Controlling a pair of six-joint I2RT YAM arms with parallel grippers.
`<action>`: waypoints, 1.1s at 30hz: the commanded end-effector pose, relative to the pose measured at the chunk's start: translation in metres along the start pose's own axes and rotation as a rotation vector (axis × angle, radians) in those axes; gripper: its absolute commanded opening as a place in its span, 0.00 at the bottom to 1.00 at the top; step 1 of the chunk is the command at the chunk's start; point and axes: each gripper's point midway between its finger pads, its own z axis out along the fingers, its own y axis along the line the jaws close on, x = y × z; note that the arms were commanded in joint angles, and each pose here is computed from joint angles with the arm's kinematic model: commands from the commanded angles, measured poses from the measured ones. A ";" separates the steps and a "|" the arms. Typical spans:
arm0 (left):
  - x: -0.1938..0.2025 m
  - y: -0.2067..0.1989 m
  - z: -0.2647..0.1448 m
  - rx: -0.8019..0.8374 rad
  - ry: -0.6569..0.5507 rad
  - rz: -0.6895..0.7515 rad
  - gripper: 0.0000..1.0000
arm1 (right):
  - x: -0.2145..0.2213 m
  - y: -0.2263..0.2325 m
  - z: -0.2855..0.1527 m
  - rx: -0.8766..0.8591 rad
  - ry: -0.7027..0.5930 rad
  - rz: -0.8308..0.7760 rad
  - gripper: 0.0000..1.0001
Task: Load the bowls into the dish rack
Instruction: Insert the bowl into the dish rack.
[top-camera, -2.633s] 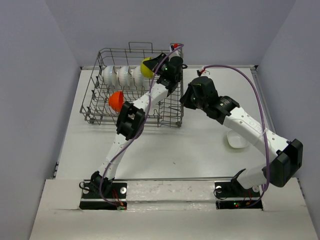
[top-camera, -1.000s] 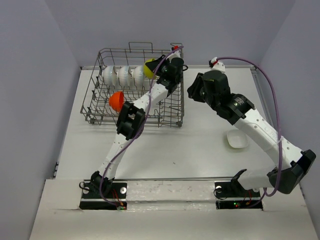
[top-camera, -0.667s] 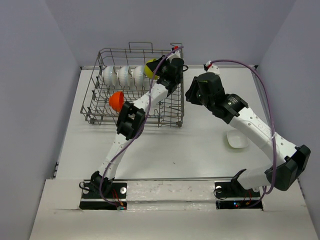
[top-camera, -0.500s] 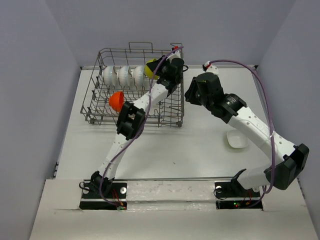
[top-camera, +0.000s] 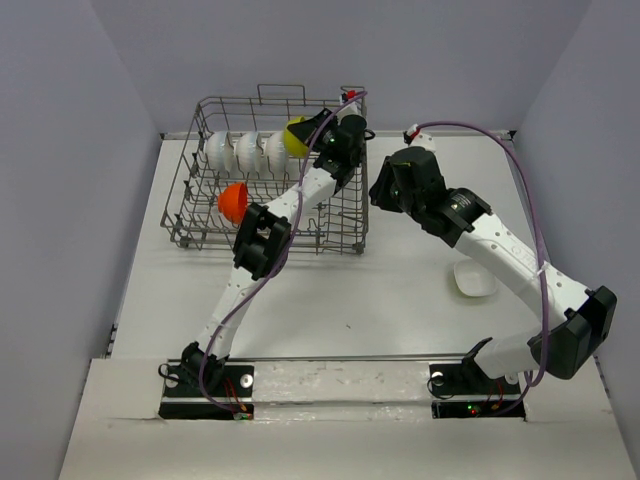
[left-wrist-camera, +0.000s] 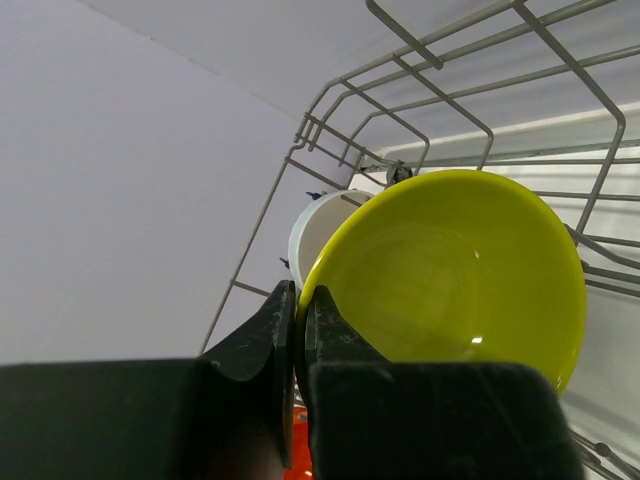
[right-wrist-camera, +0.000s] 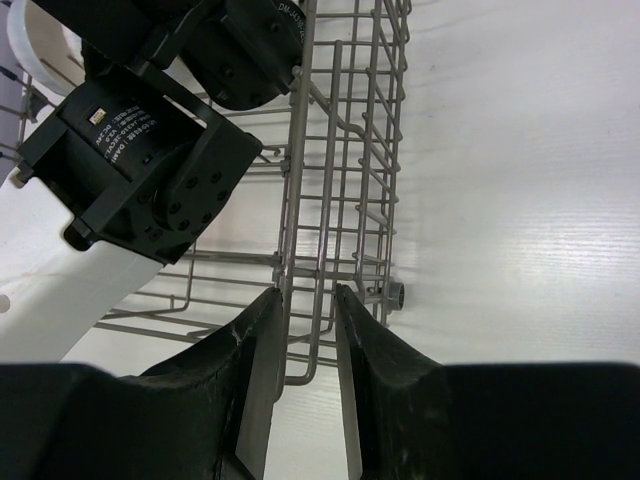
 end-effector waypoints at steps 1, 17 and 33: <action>-0.003 0.024 -0.001 -0.063 0.040 -0.034 0.00 | -0.011 0.011 -0.006 -0.043 -0.040 0.017 0.34; 0.010 -0.019 -0.002 -0.039 0.030 0.037 0.00 | -0.008 0.010 -0.005 -0.041 -0.025 0.007 0.32; 0.013 -0.031 -0.002 -0.031 0.022 0.054 0.00 | -0.008 0.011 -0.003 -0.040 -0.023 0.009 0.31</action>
